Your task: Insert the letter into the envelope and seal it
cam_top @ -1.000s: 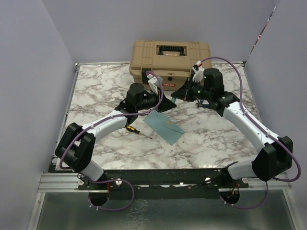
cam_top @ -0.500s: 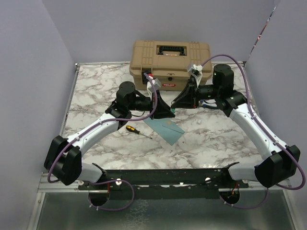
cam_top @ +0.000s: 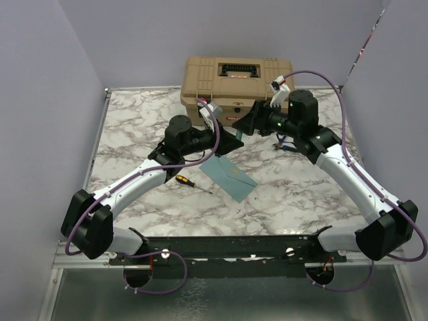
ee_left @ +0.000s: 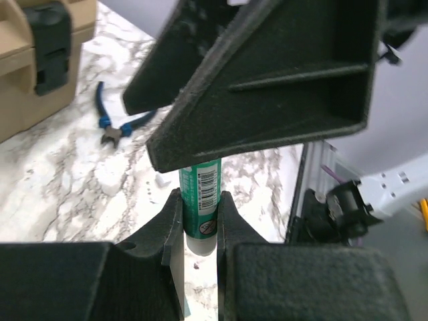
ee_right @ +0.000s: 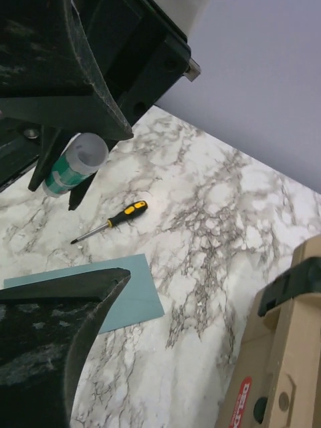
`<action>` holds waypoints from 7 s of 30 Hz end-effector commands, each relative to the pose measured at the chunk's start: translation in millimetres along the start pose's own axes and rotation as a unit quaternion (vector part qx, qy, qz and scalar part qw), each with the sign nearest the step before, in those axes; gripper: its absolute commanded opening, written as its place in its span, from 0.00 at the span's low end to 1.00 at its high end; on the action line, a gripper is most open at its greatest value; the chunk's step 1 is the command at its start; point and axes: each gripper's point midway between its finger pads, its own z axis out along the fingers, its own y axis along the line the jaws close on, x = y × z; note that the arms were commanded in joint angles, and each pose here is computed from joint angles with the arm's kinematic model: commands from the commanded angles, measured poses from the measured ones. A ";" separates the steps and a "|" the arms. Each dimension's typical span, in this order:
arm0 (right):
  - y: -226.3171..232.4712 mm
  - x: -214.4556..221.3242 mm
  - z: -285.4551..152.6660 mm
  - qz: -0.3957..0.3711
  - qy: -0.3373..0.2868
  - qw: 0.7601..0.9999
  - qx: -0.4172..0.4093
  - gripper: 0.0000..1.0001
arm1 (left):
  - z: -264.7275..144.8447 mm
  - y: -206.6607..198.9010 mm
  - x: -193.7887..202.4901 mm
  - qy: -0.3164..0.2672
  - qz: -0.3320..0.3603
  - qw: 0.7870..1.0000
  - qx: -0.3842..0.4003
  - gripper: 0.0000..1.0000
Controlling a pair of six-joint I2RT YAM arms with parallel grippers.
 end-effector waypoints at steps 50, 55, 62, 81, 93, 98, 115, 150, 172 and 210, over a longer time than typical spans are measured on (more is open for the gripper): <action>125.3 60.1 -94.2 -0.253 0.077 0.860 -0.436 0.00 | -17.6 -70.4 15.8 0.059 0.011 0.979 0.193 0.00; 130.0 61.9 -102.0 -0.277 0.073 0.839 -0.463 0.00 | -27.3 -95.8 14.9 0.052 0.066 0.968 0.237 0.00; 70.0 -9.6 -48.6 -0.161 -0.032 0.977 -0.137 0.40 | -14.1 -63.5 4.5 0.011 0.060 0.989 0.132 0.00; 41.2 -2.4 -25.1 0.020 -0.029 0.997 -0.061 0.58 | -2.2 -19.4 -9.3 -0.033 0.023 0.999 0.006 0.00; 64.1 7.3 -29.9 -0.003 0.023 0.992 -0.126 0.11 | -5.6 -27.2 -19.8 -0.044 0.019 0.999 0.011 0.00; 90.1 21.9 -47.5 -0.081 0.062 0.970 -0.221 0.00 | -7.9 -44.3 -13.0 -0.022 0.018 0.998 0.058 0.00; 92.6 18.7 -47.6 -0.168 0.050 0.952 -0.250 0.35 | -19.2 -85.3 3.0 0.016 0.076 0.982 0.171 0.00; 56.6 -1.7 -16.9 -0.017 0.014 0.997 -0.075 0.15 | -0.3 -18.8 -27.1 -0.068 0.001 0.997 -0.028 0.00; 136.0 32.2 -79.7 -0.205 0.027 0.910 -0.361 0.00 | -17.0 -94.3 -21.9 -0.006 0.080 0.981 0.175 0.00; 71.2 18.1 -25.1 -0.113 -0.008 0.979 -0.167 0.04 | -11.9 -28.1 -11.4 -0.028 -0.052 0.997 0.051 0.00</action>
